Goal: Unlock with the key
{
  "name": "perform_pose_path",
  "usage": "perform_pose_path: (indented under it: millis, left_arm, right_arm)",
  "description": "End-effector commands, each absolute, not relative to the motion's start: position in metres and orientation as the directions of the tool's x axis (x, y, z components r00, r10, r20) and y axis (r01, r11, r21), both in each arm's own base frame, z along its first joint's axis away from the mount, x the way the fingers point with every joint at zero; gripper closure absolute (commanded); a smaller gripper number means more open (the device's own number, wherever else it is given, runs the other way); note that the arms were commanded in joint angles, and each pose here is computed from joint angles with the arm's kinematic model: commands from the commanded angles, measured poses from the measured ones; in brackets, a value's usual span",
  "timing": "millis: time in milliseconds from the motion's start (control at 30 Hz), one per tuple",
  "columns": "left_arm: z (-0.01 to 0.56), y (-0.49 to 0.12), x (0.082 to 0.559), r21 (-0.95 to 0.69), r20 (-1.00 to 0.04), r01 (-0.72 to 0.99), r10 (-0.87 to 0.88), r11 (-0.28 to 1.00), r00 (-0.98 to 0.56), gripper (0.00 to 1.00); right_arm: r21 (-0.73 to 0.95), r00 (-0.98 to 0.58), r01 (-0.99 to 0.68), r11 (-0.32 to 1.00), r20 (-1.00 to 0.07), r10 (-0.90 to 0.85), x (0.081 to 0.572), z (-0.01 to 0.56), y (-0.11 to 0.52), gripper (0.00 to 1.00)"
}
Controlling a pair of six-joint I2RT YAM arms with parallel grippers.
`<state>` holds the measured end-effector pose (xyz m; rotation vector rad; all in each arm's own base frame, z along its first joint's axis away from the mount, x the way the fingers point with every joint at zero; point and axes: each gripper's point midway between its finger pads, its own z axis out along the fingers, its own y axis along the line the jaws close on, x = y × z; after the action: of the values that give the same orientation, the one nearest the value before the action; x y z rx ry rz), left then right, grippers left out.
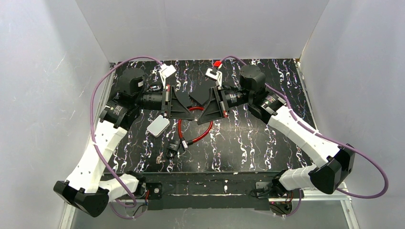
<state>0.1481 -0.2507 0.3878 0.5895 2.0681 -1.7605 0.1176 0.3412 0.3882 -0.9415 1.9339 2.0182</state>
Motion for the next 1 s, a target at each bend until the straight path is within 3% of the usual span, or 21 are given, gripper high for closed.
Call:
perform_pose_path:
  millis: [0, 133, 167, 267, 367, 533, 667, 767, 967]
  left_arm:
    - [0.388, -0.250, 0.144, -0.825, -0.544, 0.550, 0.079, 0.127, -0.835, 1.00]
    - [0.386, -0.250, 0.145, -0.828, -0.539, 0.542, 0.066, 0.145, -0.840, 1.00]
    - [0.386, -0.249, 0.147, -0.825, -0.541, 0.543, 0.054, 0.157, -0.839, 1.00]
    - [0.380, -0.242, 0.158, -0.793, -0.567, 0.543, -0.009, 0.276, -0.824, 1.00]
    - [0.355, -0.224, 0.172, -0.743, -0.562, 0.472, -0.060, 0.475, -0.825, 1.00]
    - [0.307, -0.159, 0.198, -0.530, -0.598, 0.216, -0.181, 0.820, -0.781, 1.00]
    - [0.289, -0.093, 0.197, -0.332, -0.666, -0.025, -0.253, 0.943, -0.701, 1.00]
    - [0.281, -0.066, 0.189, -0.262, -0.700, -0.115, -0.271, 0.958, -0.661, 1.00]
    - [0.247, -0.034, 0.166, -0.129, -0.653, -0.243, -0.267, 0.961, -0.709, 1.00]
  right_arm:
    - [0.774, -0.733, -0.605, -0.188, -0.633, -0.248, 0.118, 0.413, 0.340, 0.99]
    - [0.778, -0.741, -0.604, -0.173, -0.628, -0.239, 0.122, 0.412, 0.343, 0.98]
    - [0.779, -0.743, -0.606, -0.162, -0.627, -0.233, 0.124, 0.411, 0.344, 0.90]
    - [0.777, -0.755, -0.624, -0.084, -0.627, -0.190, 0.137, 0.405, 0.347, 0.49]
    - [0.772, -0.773, -0.630, 0.085, -0.613, -0.164, 0.156, 0.381, 0.347, 0.13]
    - [0.693, -0.816, -0.541, 0.476, -0.569, -0.100, 0.201, 0.320, 0.331, 0.10]
    - [0.520, -0.815, -0.437, 0.734, -0.573, -0.079, 0.223, 0.281, 0.311, 0.09]
    - [0.431, -0.817, -0.405, 0.806, -0.566, -0.108, 0.218, 0.259, 0.320, 0.10]
    - [0.322, -0.800, -0.451, 0.832, -0.560, -0.217, 0.198, 0.216, 0.359, 0.16]
